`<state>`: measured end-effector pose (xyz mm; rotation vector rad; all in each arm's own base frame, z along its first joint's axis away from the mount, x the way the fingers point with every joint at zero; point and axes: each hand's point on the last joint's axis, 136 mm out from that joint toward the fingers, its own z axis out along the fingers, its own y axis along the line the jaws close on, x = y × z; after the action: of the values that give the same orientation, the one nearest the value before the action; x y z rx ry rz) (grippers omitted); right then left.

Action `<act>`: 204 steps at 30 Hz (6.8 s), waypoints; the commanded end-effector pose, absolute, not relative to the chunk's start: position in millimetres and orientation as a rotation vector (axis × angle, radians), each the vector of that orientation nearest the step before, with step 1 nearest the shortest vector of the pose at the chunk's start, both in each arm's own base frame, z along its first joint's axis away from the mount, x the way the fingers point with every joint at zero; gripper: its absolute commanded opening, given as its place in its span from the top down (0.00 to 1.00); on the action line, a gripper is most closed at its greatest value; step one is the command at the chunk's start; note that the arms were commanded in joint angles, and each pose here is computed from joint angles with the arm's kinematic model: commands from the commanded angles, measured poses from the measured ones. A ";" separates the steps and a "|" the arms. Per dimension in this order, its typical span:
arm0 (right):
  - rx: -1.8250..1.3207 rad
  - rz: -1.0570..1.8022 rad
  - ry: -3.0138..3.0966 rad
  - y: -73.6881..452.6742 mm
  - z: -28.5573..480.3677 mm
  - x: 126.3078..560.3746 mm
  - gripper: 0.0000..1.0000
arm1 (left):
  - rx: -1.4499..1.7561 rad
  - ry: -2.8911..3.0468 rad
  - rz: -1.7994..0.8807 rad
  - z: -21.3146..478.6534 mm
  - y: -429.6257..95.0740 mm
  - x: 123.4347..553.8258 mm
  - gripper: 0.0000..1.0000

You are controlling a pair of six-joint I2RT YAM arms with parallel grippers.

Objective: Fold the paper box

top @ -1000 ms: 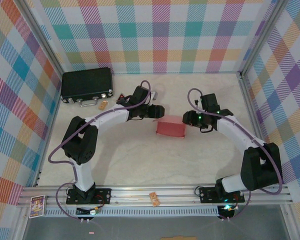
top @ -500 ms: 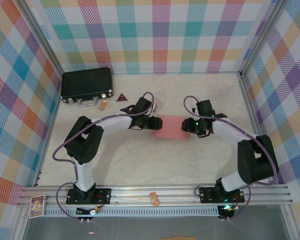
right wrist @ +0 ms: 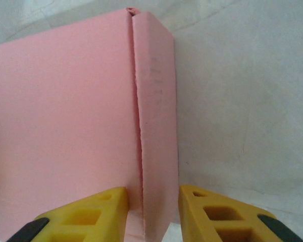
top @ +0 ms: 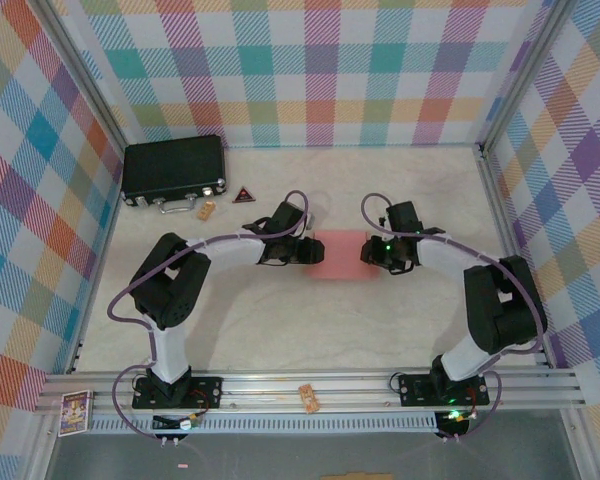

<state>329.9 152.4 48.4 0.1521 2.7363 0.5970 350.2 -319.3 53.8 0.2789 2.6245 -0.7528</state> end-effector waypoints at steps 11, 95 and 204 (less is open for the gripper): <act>0.011 0.387 2.882 158.6 20.6 320.1 0.77 | 0.277 2.661 -0.759 44.9 -322.4 341.8 0.60; 0.480 1.244 2.413 184.0 58.4 311.8 0.42 | 0.390 2.566 -0.839 62.1 -311.7 400.2 0.38; 0.406 0.817 2.657 178.7 39.5 292.9 0.52 | 0.380 2.645 -1.083 56.9 -349.3 356.1 0.55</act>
<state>300.2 186.4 44.3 0.4000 2.6486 0.8565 370.0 -341.1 65.2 0.3350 2.5954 -1.0789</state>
